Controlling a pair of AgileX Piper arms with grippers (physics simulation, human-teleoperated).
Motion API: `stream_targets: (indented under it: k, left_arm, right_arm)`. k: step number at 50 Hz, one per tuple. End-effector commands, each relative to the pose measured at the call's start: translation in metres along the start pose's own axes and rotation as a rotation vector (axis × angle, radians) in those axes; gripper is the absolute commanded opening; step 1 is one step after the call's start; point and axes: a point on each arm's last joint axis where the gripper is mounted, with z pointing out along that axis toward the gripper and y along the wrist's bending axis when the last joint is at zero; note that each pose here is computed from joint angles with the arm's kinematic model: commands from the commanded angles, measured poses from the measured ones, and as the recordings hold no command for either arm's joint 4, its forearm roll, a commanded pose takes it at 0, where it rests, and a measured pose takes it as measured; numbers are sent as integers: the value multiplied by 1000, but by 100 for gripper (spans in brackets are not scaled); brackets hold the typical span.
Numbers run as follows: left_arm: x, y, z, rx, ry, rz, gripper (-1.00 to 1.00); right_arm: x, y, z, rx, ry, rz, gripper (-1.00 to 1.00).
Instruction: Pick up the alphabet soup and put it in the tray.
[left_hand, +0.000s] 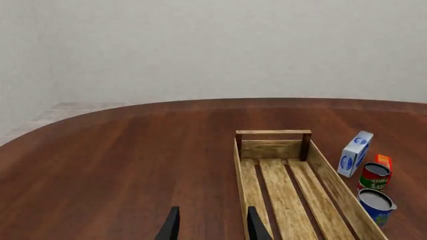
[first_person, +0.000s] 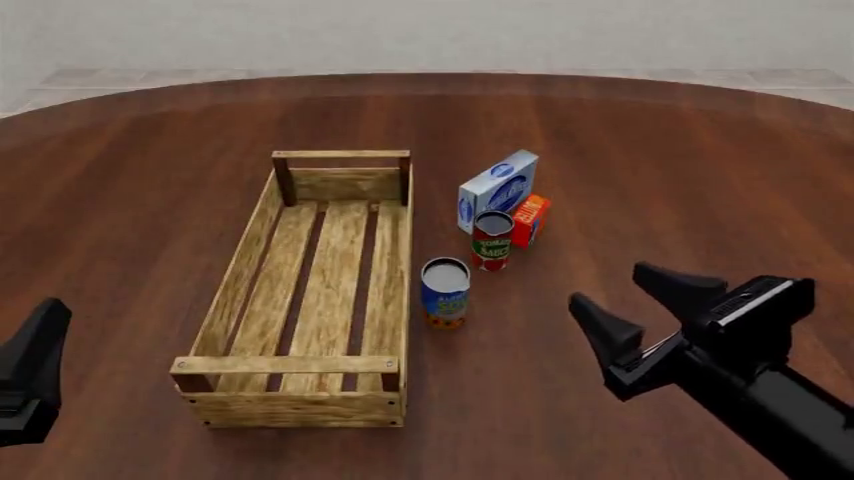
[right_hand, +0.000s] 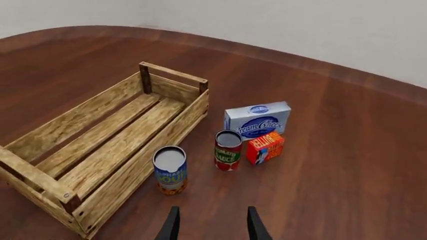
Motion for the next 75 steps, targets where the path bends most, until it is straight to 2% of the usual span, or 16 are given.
stream_targets:
  k: [1,40,49,68,75]
  left_arm:
    - [0,0,0,0,0,0,100]
    - [0,0,0,0,0,0,100]
    - [0,0,0,0,0,0,100]
    - [0,0,0,0,0,0,100]
    - [0,0,0,0,0,0,100]
  right_arm:
    - [6,5,12,-29,23,5,100]
    - [21,8,51,-38,61,-17,100]
    - [31,12,59,-53,87,-9,100]
    - [39,32,72,-139,124,-72,100]
    - [37,30,78,-127,129,-90,100]
